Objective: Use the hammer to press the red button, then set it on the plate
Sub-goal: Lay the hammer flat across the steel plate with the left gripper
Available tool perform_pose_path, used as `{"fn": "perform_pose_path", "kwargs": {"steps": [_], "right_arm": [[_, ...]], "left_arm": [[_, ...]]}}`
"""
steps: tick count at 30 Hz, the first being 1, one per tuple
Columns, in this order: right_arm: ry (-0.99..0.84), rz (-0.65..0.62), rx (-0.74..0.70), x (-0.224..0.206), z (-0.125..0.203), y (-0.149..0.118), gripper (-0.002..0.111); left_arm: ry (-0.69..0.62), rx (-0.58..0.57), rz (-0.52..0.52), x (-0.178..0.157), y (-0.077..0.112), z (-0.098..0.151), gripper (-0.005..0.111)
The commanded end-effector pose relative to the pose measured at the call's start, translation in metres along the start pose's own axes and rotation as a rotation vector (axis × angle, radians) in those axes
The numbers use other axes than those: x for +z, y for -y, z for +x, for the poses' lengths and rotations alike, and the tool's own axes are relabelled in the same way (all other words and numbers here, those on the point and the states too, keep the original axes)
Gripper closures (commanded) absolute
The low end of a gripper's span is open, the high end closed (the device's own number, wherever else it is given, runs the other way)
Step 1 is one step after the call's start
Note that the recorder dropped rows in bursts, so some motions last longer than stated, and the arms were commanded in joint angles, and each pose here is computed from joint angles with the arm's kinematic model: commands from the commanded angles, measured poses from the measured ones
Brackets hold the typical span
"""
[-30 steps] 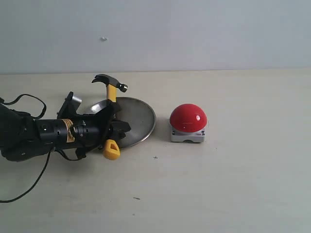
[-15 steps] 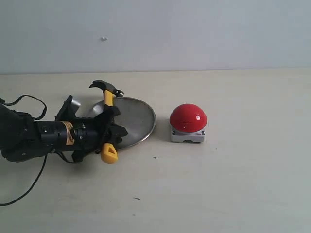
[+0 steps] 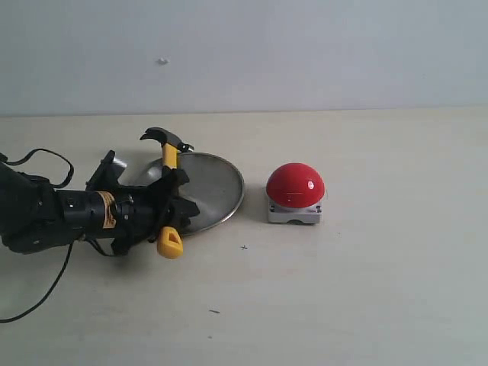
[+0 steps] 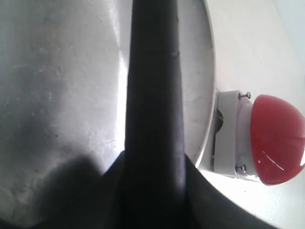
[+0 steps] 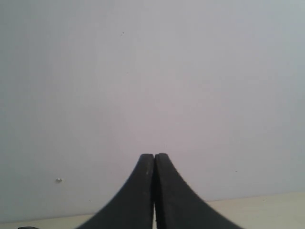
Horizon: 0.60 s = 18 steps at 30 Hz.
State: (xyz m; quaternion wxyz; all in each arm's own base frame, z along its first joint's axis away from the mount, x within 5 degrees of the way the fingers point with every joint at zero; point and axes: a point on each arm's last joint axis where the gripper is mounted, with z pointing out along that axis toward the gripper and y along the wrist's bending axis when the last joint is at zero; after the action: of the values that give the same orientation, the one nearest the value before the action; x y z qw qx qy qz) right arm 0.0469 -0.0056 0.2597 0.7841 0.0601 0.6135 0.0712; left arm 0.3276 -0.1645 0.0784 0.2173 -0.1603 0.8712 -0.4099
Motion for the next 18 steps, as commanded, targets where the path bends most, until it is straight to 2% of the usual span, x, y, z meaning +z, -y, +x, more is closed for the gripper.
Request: {"fn": "perform_pose_path", "kwargs": {"steps": [1,5,8,18], "right_arm": [[0.004,0.006,-0.010,-0.0006,0.0008,0.0005,0.108],[0.004,0.006,-0.010,-0.0006,0.0008,0.0005,0.108],[0.004,0.006,-0.010,-0.0006,0.0008,0.0005,0.108],[0.004,0.006,-0.010,-0.0006,0.0008,0.0005,0.108]], "left_arm": [[-0.004,0.036,0.081,-0.0013,0.0121,-0.0020,0.099],[-0.018,0.040,0.080,-0.0013,0.0119,-0.0007,0.080],[-0.028,0.049,0.078,-0.0015,0.0115,-0.0002,0.072],[-0.085,0.053,0.054,-0.0017,0.0091,0.0049,0.071]]}}
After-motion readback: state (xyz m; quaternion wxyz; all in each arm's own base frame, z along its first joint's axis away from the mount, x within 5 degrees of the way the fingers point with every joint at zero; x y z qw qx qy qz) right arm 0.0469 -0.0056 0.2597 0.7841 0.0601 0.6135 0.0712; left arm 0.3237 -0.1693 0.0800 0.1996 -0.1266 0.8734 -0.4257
